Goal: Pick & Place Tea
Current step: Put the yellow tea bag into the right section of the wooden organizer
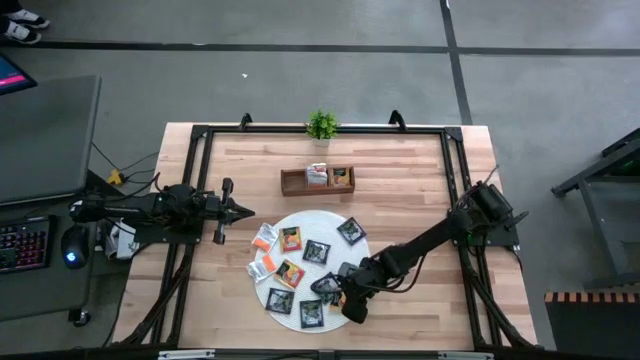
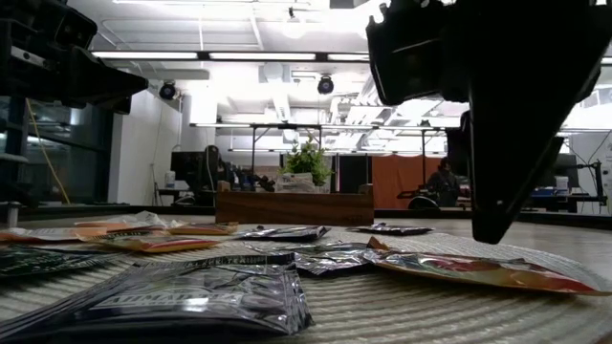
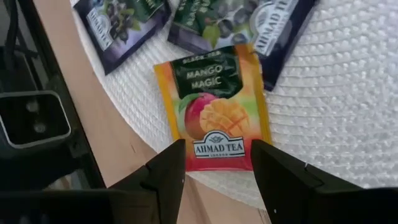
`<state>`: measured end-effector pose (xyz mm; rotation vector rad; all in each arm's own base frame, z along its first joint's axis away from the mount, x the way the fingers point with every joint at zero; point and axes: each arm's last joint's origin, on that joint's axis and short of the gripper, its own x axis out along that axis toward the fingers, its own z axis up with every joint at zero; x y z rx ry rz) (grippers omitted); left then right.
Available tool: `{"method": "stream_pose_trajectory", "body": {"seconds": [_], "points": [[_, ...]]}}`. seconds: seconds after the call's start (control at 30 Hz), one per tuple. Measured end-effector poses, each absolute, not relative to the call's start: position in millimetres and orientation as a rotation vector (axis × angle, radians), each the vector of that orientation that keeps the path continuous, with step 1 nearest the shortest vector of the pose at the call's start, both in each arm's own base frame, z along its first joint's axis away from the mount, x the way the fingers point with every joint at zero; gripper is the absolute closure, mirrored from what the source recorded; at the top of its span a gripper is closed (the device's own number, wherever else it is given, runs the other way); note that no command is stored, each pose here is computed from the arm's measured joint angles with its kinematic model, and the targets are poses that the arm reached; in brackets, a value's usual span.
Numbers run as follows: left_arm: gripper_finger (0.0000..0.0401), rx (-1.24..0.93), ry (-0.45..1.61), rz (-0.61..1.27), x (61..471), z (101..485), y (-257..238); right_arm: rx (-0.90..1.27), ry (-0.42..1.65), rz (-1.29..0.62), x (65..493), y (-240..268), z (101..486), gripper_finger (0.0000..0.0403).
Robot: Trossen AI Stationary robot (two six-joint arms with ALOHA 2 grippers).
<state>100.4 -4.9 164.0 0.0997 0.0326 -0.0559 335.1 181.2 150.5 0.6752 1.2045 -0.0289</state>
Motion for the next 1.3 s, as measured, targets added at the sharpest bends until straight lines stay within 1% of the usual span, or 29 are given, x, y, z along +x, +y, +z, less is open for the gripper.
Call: {"method": "stream_pose_trajectory", "body": {"seconds": [0.33,0.6,0.7,0.87,1.1,1.3], "points": [[0.0400,0.100,0.033,-0.056,100.4,164.0,-4.9,0.484,1.154,0.013,333.7,185.5,148.3,0.0226],[0.0400,0.100,0.033,-0.056,100.4,164.0,-4.8,0.360,1.162,-0.001,340.3,195.0,169.3,0.0226],[0.0400,0.100,0.033,-0.056,100.4,163.9,-4.8,0.357,1.174,0.000,346.0,198.3,166.1,0.0226],[0.0400,0.100,0.033,-0.056,100.4,164.0,-4.9,0.361,1.223,0.016,351.9,203.5,148.9,0.0226],[0.0400,0.100,0.033,-0.056,100.4,163.9,-4.9,0.383,1.217,0.004,358.3,206.9,136.9,0.0226],[0.0400,0.100,0.033,-0.056,100.4,164.0,-4.8,0.405,1.227,0.035,363.9,211.0,120.3,0.0226]]}}
